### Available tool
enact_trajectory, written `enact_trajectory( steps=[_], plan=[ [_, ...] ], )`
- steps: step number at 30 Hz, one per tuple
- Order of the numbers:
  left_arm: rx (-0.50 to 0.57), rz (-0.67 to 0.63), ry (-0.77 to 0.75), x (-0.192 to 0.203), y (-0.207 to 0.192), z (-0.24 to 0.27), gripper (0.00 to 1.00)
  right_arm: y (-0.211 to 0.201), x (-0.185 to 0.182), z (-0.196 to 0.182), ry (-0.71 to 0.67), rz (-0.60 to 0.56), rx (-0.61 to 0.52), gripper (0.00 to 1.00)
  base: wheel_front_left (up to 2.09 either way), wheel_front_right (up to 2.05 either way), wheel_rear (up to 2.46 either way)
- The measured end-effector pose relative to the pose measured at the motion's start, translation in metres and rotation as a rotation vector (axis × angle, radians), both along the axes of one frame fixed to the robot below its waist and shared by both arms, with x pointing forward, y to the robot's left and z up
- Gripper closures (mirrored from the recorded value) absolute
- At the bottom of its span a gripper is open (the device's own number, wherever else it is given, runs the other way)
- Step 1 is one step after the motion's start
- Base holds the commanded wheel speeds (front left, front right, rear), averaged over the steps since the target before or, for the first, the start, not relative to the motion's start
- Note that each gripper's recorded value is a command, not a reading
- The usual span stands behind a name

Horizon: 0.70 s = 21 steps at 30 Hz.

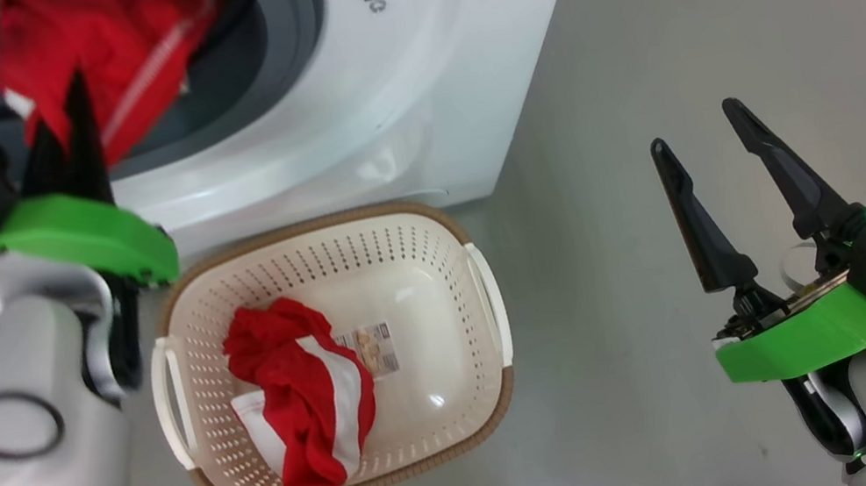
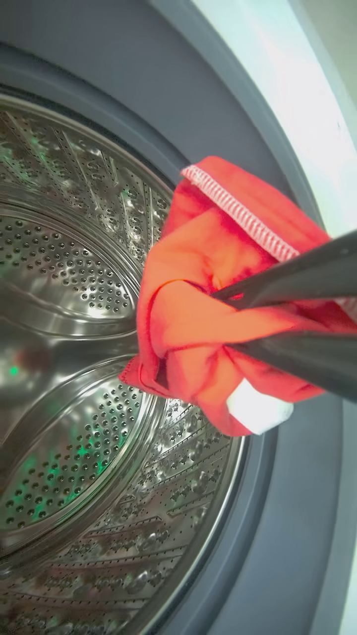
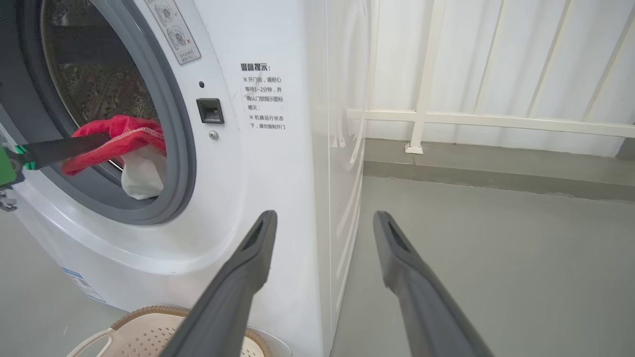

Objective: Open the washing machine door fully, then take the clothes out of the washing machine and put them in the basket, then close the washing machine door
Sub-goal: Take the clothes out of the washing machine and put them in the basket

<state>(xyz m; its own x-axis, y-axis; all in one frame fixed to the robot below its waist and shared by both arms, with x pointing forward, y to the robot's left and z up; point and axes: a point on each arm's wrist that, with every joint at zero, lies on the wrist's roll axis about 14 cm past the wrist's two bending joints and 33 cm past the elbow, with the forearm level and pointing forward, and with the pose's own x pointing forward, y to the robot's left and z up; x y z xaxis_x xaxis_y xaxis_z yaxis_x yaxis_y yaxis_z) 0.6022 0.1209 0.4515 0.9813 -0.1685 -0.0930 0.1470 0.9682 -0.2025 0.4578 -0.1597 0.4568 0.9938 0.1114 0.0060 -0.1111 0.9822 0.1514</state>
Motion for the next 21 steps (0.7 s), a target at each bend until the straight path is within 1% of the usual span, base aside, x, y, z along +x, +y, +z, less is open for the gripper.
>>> enact_trajectory(
  steps=[4, 9, 10, 12, 13, 18, 21],
  plan=[
    [0.000, 0.009, -0.031, -0.017, 0.003, 0.010, 1.00, 0.001, -0.003, 0.010, -0.021, 0.002, 0.002, 0.00, 0.00, 0.00, 0.00],
    [0.004, 0.025, -0.059, -0.042, 0.009, 0.021, 1.00, 0.002, -0.015, 0.015, -0.023, 0.002, 0.001, 0.00, 0.00, 0.00, 0.00],
    [0.004, 0.025, -0.059, -0.042, 0.009, 0.021, 1.00, 0.002, -0.015, 0.015, -0.023, 0.002, 0.001, 0.00, 0.00, 0.00, 0.00],
    [0.003, 0.035, -0.075, -0.057, 0.011, 0.027, 1.00, 0.002, -0.019, 0.023, -0.039, 0.004, -0.003, 0.00, 0.00, 0.00, 0.00],
    [0.003, 0.035, -0.075, -0.057, 0.011, 0.027, 1.00, 0.002, -0.019, 0.023, -0.039, 0.004, -0.003, 0.00, 0.00, 0.00, 0.00],
    [0.016, 0.054, -0.123, -0.080, 0.018, 0.046, 1.00, 0.002, -0.029, 0.034, -0.060, 0.002, -0.002, 0.00, 0.00, 0.00, 0.00],
    [0.014, 0.065, -0.137, -0.102, 0.022, 0.052, 1.00, 0.002, -0.039, 0.041, -0.073, 0.000, 0.000, 0.00, 0.00, 0.00, 0.00]
  ],
)
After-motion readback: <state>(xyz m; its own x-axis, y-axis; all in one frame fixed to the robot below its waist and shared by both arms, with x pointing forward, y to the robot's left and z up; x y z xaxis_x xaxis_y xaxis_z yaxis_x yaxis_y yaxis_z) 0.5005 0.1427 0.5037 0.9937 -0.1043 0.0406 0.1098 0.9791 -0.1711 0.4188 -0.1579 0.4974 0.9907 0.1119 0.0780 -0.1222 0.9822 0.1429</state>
